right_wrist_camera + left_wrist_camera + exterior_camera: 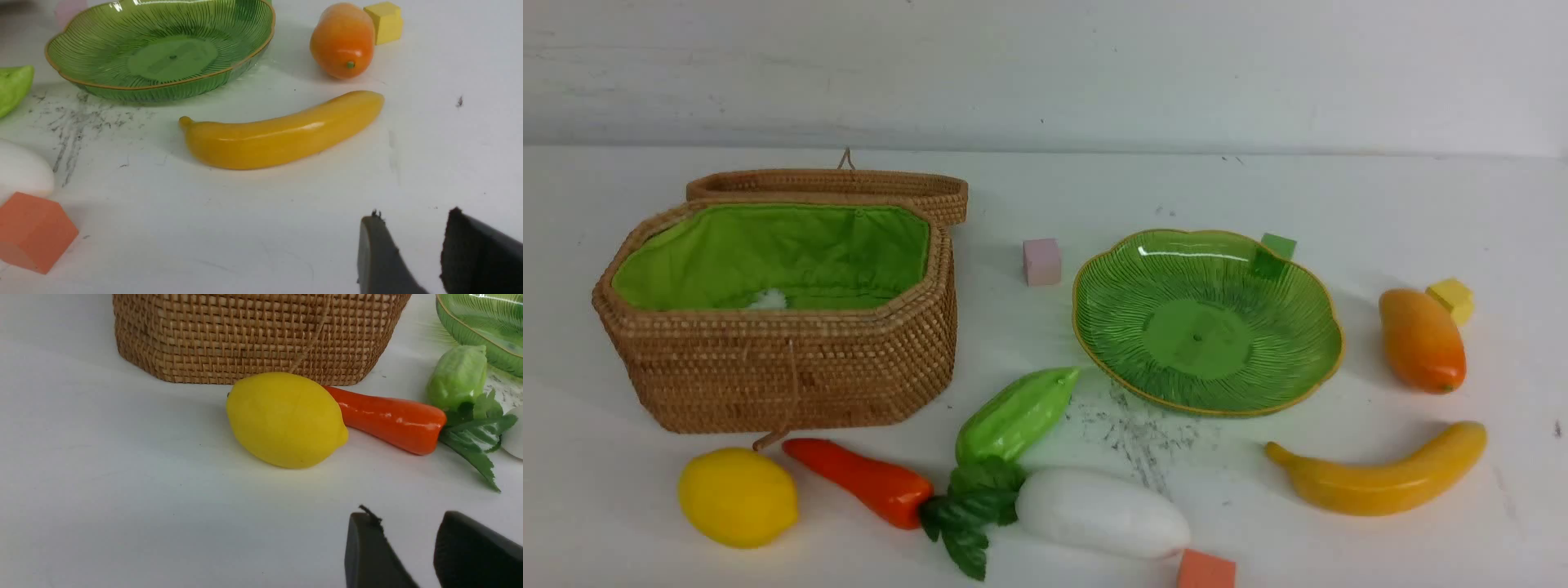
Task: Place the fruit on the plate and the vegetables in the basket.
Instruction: Grab a lemon with your left arm and place it on the plate on the right
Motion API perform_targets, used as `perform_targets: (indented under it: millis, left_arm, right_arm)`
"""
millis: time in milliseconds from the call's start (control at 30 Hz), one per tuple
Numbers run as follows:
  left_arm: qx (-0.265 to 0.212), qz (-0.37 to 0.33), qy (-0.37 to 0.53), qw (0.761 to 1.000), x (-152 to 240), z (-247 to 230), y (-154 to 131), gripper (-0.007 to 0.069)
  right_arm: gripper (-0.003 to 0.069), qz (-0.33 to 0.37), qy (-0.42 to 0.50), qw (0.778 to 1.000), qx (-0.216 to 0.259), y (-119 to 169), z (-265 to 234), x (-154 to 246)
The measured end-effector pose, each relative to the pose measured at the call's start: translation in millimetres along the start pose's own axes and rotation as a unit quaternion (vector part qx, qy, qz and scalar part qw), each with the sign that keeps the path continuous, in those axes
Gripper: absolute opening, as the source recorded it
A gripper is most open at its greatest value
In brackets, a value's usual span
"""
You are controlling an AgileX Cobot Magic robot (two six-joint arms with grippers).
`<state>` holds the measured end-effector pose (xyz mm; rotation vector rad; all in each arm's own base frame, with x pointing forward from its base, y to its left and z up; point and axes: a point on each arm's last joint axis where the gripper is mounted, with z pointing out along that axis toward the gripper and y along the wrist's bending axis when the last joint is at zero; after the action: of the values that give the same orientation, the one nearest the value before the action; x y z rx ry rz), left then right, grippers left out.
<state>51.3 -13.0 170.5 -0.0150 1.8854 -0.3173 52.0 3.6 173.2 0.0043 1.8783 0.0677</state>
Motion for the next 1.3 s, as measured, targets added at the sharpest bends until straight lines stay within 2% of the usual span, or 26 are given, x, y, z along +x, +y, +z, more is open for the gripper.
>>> perform_targets:
  millis: [833, 900, 1033, 1133, 1300]
  left_arm:
    - [0.0, 0.0, -0.002, 1.0, 0, 0, 0, 0.0239]
    - [0.007, -0.024, -0.016, 1.0, -3, 0, -1, 0.0239]
    - [0.039, -0.152, -0.046, 0.987, -9, -1, -6, 0.0239]
    - [0.065, -0.256, -0.068, 0.962, -15, -2, -8, 0.0239]
    - [0.087, -0.344, -0.115, 0.928, -25, -4, -7, 0.0239]
  right_arm:
    - [0.0241, 0.0, 0.0, 1.0, 0.0, 0, 0, 0]
    - [0.0241, 0.0, 0.0, 1.0, 0.0, 0, 0, 0]
    - [0.0241, 0.0, 0.0, 1.0, 0.0, 0, 0, 0]
    - [0.0241, 0.0, 0.0, 1.0, 0.0, 0, 0, 0]
    - [0.0241, 0.0, 0.0, 1.0, 0.0, 0, 0, 0]
